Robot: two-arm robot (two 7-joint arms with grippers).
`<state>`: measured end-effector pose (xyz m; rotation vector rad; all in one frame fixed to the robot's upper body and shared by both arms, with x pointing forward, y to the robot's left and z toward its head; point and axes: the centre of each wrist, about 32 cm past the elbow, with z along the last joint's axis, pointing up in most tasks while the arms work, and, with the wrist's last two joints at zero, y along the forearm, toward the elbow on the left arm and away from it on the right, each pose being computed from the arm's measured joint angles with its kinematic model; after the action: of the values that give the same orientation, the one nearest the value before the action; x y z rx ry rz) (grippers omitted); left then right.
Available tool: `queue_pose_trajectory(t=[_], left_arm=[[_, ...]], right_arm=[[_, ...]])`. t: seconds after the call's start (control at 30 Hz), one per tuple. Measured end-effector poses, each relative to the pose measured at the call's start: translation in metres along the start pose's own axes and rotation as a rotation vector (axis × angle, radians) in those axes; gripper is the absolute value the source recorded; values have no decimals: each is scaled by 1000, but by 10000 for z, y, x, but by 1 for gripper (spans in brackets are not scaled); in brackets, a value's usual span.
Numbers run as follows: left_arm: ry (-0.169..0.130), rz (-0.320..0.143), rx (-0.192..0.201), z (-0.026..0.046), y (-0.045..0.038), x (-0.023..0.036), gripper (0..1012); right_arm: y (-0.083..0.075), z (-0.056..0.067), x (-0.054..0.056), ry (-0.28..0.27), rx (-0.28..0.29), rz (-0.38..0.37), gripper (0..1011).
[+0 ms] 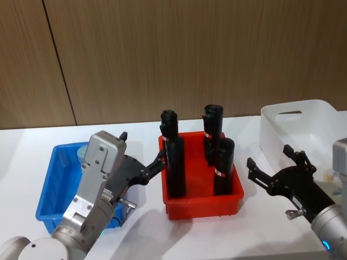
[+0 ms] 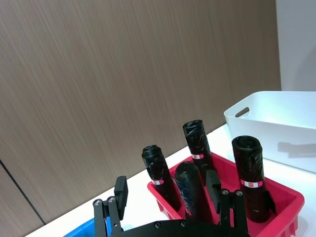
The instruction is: Pick the cotton swabs from the blue box and place them into the white box.
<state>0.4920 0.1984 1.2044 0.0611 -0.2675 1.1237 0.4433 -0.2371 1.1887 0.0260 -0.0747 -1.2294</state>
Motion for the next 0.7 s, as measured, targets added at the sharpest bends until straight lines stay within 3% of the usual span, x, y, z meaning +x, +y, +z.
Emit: queue_pose_trajectory(t=[0.37, 0.7], left_arm=[[0, 0, 0, 0, 0, 0, 1003], [0, 0, 0, 0, 0, 0, 1003]], right_arm=[[7, -8, 29, -3, -3, 8, 1002], [70, -77, 239, 6, -30, 51, 1002]])
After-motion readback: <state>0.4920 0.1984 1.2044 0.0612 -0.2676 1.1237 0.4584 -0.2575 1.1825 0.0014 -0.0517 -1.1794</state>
